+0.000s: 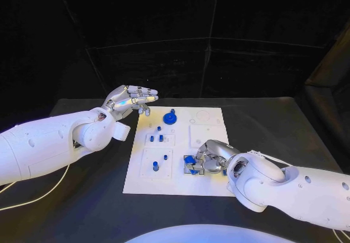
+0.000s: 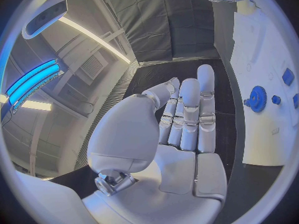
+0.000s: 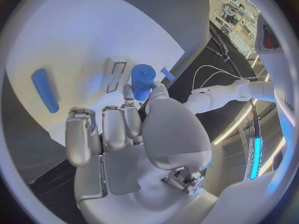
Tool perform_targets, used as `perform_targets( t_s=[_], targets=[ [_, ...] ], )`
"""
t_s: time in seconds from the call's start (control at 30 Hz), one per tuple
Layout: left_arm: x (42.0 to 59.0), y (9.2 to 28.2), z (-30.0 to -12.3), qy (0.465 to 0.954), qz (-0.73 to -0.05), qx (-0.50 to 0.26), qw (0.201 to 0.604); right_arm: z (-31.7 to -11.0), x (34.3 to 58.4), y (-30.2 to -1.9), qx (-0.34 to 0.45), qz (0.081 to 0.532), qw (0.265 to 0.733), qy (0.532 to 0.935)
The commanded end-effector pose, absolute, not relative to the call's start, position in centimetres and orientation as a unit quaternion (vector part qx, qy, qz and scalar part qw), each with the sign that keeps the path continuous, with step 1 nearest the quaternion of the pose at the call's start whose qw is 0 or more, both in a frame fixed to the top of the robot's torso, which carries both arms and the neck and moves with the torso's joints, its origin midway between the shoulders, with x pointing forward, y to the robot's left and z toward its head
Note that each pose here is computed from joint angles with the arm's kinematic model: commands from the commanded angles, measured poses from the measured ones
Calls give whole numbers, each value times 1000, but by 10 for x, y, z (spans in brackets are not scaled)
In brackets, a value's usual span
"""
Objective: Assemble the parts on the task board
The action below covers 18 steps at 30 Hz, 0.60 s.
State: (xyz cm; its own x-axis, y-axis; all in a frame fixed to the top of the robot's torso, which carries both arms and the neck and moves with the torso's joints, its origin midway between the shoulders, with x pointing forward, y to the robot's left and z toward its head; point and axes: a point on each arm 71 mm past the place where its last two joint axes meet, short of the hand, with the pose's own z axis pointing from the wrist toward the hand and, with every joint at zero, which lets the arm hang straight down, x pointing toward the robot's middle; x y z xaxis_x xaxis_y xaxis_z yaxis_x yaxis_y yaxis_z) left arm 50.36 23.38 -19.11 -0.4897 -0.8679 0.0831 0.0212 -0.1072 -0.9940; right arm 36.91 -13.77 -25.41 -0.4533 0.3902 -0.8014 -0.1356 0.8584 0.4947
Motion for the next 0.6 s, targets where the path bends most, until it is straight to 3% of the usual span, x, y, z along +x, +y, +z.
perform_targets(
  t_s=[0.03, 0.6],
  targets=[
    [503, 232, -190, 571, -651, -368, 339, -259, 370, -137, 84, 231, 495, 833],
    [503, 232, -190, 571, -651, -368, 339, -259, 370, -137, 84, 231, 495, 833]
  ],
)
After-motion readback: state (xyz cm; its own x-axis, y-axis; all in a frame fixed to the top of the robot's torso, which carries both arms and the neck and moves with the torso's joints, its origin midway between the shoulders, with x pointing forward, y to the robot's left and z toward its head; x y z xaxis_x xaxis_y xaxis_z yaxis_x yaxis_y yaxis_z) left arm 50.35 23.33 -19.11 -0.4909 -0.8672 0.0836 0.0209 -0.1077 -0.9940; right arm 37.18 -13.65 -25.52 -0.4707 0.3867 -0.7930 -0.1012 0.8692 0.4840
